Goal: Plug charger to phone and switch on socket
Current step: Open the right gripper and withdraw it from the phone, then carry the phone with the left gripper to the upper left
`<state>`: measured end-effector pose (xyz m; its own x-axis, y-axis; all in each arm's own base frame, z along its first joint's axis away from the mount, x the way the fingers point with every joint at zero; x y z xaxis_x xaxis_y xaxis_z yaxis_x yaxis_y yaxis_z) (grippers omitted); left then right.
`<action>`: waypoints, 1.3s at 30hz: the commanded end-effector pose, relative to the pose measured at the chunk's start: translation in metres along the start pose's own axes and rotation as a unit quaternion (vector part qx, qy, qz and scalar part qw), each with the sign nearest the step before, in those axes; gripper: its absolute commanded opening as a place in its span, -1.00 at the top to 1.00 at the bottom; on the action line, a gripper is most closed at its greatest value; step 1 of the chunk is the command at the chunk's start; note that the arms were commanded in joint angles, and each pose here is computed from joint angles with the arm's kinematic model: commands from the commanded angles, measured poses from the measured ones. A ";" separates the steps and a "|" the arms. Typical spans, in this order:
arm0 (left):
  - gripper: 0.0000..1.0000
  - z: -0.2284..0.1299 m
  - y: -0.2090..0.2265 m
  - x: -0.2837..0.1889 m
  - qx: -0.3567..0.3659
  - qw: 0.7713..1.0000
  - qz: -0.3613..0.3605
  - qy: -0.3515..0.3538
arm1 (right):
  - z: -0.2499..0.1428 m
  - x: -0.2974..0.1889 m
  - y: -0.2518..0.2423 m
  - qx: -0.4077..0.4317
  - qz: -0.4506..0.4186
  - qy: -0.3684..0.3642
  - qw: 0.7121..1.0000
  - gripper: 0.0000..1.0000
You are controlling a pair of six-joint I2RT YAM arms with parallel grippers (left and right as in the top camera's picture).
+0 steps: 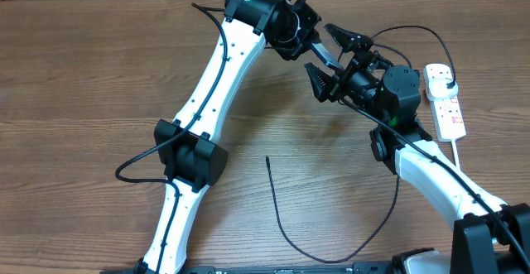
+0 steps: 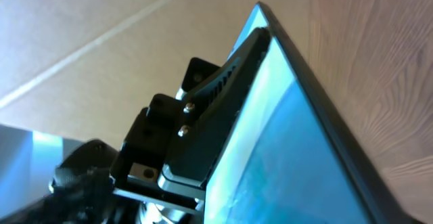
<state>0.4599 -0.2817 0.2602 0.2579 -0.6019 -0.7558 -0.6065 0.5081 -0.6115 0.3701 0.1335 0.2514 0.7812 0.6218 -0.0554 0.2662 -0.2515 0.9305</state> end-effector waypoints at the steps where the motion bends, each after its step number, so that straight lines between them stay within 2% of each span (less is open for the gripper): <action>1: 0.92 0.016 0.000 -0.011 0.004 1.000 -0.009 -0.010 | -0.004 0.001 0.012 -0.014 0.014 0.008 1.000 -1.00; 10: 0.92 0.062 0.009 -0.033 0.026 0.999 -0.018 -0.039 | -0.006 0.001 0.008 -0.104 0.003 0.017 0.994 -1.00; 13: 0.92 0.080 0.014 -0.043 0.058 0.997 -0.026 -0.041 | -0.005 0.001 0.005 -0.140 -0.005 0.021 0.990 -1.00; 16: 0.91 0.094 0.017 -0.054 0.121 0.991 -0.040 -0.034 | -0.005 0.000 -0.001 -0.190 -0.022 0.026 0.981 -1.00; 20: 0.91 0.101 0.019 -0.070 0.267 0.959 -0.091 0.016 | -0.001 -0.002 -0.020 -0.283 -0.071 0.036 0.956 -1.00; 24: 0.92 0.100 0.023 -0.083 0.362 0.919 -0.144 0.059 | 0.004 -0.006 -0.042 -0.360 -0.129 0.052 0.923 -1.00; 27: 0.91 0.101 0.028 -0.089 0.404 0.897 -0.164 0.074 | 0.007 -0.012 -0.059 -0.399 -0.171 0.069 0.898 -1.00; 31: 0.92 0.103 0.030 -0.095 0.433 0.880 -0.181 0.077 | 0.010 -0.022 -0.080 -0.429 -0.227 0.095 0.869 -0.99; 36: 0.92 0.095 0.031 -0.105 0.495 0.828 -0.242 0.102 | 0.011 -0.039 -0.106 -0.396 -0.305 0.119 0.858 -1.00; 39: 0.91 0.093 0.033 -0.110 0.515 0.809 -0.263 0.107 | 0.011 -0.046 -0.115 -0.424 -0.324 0.145 0.833 -1.00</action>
<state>0.4873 -0.1437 0.2860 0.1227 -0.8824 -0.4541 0.3564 0.4663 -0.8097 0.3086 0.1258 0.1377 0.4248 0.6052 -0.6733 0.1214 0.6989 0.7048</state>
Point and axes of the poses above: each gripper's point midway between its finger pads, its own x axis out along the fingers, its own y axis along the line the jaws close on, z = x × y, the point moved 7 cm from there along -x, back along the fingers, and after that the axes turned 7 degrees about -x, right-handed, at the moved point
